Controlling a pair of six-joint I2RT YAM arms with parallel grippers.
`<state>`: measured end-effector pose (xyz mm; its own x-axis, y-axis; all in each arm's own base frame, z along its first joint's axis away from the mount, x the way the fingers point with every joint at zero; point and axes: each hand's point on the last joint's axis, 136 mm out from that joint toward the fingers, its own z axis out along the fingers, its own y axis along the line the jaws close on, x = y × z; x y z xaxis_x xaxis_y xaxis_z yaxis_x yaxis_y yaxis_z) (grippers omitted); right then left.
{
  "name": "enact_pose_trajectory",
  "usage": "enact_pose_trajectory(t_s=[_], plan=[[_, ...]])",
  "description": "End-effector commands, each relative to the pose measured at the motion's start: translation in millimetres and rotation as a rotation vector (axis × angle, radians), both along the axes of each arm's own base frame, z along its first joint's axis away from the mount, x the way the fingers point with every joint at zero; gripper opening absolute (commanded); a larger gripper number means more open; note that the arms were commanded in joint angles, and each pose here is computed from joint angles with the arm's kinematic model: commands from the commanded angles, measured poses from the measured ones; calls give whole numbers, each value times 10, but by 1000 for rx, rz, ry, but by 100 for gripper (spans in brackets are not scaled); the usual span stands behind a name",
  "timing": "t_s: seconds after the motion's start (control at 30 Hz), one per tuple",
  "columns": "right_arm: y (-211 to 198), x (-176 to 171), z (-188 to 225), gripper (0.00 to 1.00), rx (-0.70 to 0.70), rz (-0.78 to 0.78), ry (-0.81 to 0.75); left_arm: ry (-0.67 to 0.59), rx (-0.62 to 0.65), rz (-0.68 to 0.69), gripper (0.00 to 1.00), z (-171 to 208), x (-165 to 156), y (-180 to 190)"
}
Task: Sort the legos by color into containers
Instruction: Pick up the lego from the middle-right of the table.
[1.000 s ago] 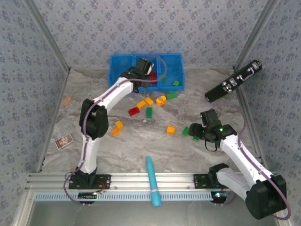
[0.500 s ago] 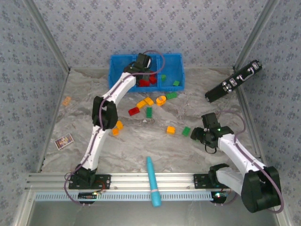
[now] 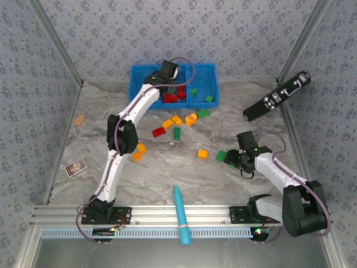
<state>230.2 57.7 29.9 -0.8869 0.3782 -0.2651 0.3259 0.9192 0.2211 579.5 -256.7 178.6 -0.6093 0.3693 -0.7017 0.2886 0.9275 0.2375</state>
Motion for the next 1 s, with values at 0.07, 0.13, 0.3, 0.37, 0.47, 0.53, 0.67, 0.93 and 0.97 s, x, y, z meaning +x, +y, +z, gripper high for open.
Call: enact_pose_trajectory(t_s=[0.07,0.13,0.3,0.37,0.47,0.53,0.67,0.93,0.97], plan=[[-17,94,2,66,-22,24,0,-145,-28,-19,67,1096,-419,198],[-23,110,-23,63,-29,27,5,-159,-23,-20,68,1185,-558,267],[-32,175,-77,50,-48,35,24,-142,0,-13,69,1181,-992,493],[-21,204,-77,47,-48,38,30,-116,18,6,69,1106,-1181,633],[-5,261,-62,38,-56,62,38,-73,44,29,70,943,-1468,832],[-17,307,-21,33,-72,76,36,-46,57,24,70,818,-1647,927],[-41,480,184,28,-104,109,-1,-8,97,-10,72,613,-1921,1069],[-27,1229,1227,26,-168,200,-212,40,107,-40,73,405,-2265,1265],[16,1397,1430,26,-171,222,-269,47,104,-35,73,380,-2304,1304]])
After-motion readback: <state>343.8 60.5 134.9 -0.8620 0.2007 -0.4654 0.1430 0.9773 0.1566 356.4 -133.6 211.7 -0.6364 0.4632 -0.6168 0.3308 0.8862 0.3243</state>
